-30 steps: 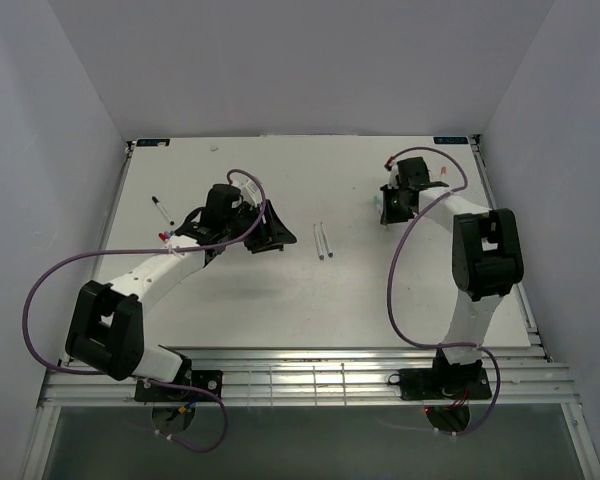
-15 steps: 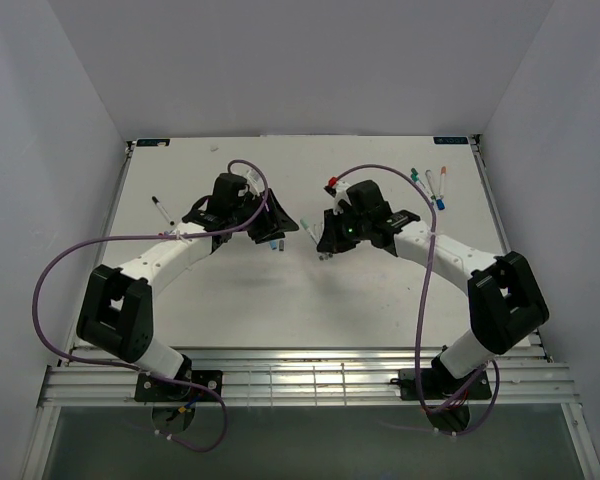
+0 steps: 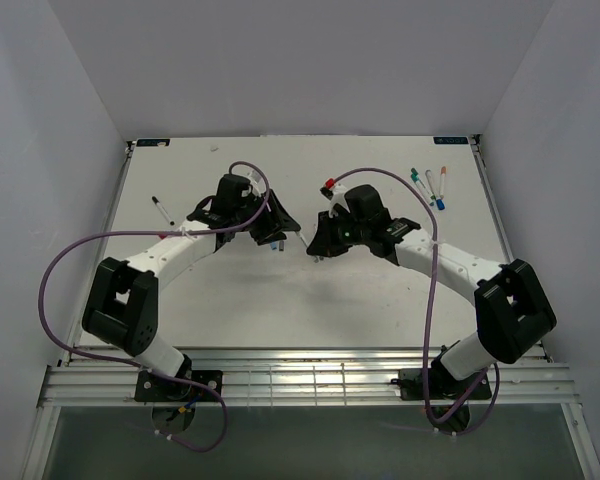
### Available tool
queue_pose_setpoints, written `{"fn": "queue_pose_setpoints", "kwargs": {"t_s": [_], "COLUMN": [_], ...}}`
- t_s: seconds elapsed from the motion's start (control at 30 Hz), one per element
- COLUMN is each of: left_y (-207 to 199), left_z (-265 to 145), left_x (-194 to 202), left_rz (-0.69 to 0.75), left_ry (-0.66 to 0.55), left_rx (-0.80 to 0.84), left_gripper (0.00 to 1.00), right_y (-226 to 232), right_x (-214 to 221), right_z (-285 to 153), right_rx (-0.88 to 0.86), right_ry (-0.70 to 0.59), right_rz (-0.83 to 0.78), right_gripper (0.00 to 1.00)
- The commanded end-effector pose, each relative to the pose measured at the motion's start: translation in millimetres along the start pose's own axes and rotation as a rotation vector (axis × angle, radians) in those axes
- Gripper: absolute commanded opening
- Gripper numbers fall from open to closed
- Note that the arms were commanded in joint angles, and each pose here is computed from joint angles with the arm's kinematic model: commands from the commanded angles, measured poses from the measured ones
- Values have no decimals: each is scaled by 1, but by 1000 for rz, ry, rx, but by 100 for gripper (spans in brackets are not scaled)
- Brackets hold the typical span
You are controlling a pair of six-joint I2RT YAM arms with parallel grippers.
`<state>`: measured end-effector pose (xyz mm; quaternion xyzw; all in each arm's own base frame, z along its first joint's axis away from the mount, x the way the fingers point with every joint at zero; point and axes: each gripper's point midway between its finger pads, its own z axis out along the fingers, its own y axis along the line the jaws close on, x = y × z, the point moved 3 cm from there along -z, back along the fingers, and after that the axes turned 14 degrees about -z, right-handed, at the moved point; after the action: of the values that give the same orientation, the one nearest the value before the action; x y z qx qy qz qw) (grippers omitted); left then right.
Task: Open the pen caps
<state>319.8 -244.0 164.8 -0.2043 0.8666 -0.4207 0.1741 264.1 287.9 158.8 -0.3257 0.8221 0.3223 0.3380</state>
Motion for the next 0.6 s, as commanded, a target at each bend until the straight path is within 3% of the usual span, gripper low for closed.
{"fn": "queue_pose_setpoints", "kwargs": {"t_s": [0.0, 0.33, 0.57], "left_y": [-16, -20, -20], "left_z": [0, 5, 6], "left_x": [-3, -7, -6], "left_rz": [10, 3, -2], "left_ry": [-8, -12, -8], "left_rx": [50, 55, 60], "left_gripper": [63, 59, 35], "right_y": [18, 30, 31], "right_x": [-20, -23, -22], "right_z": [-5, -2, 4], "right_rx": [-55, -92, -96], "right_ry": [-76, -88, -85], "right_rz": [-25, -28, -22], "right_gripper": [8, 8, 8]}}
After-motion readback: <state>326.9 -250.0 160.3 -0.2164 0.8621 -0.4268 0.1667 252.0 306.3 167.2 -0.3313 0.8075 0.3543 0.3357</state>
